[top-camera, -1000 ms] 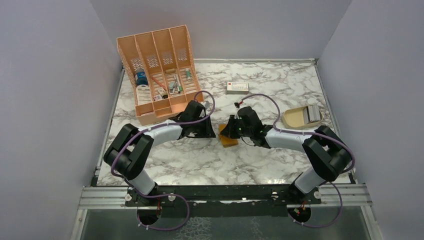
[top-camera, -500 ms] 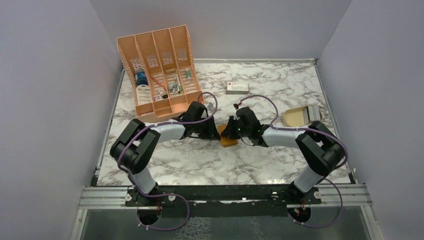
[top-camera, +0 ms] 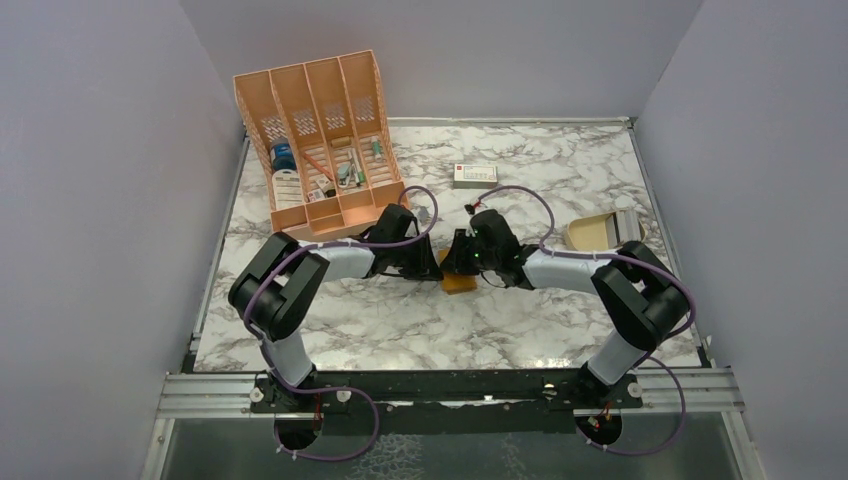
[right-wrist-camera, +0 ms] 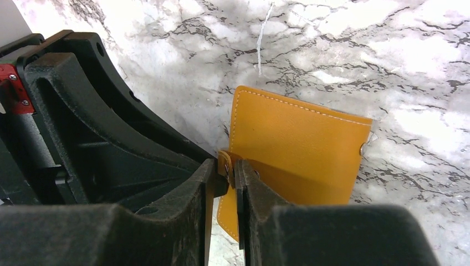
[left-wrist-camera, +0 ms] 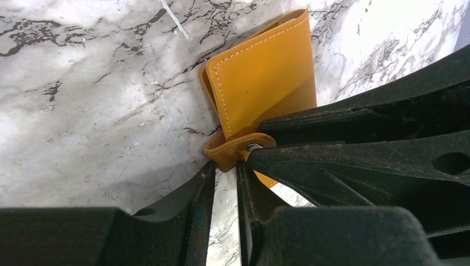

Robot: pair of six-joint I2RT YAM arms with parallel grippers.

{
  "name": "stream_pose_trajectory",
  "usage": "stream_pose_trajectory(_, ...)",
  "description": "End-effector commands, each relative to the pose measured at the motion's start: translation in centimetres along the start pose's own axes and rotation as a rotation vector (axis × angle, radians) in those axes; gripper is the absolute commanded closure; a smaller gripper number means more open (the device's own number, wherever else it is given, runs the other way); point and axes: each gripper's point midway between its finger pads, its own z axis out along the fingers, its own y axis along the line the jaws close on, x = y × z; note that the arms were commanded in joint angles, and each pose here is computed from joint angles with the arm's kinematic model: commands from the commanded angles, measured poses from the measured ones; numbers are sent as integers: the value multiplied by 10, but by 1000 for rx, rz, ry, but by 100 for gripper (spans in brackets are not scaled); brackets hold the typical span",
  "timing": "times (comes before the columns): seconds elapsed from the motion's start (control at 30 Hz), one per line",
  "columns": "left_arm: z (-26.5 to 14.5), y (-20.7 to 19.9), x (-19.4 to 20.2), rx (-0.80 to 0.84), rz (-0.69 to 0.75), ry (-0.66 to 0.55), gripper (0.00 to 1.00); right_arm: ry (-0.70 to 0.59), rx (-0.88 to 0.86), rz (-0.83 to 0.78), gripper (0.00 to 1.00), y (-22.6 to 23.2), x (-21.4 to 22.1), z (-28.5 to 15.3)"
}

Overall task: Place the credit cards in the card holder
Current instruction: Close the card holder at the center of the board.

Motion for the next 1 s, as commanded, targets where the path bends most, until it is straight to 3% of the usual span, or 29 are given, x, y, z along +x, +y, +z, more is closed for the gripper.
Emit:
stream_pose_trajectory(0.0, 5, 8, 1, -41, 3, 7, 78, 13, 20, -26, 79, -3, -4, 0)
stream_pose_trajectory(0.3, 4, 9, 1, -46, 2, 11, 78, 29, 48, -37, 84, -8, -3, 1)
stream_pose_trajectory(0.8, 5, 11, 2, -52, 1, 13, 78, 9, 63, -40, 81, -9, -7, -2)
stream_pose_trajectory(0.97, 4, 11, 2, -52, 3, 13, 78, -11, 66, -40, 91, -8, -11, -5)
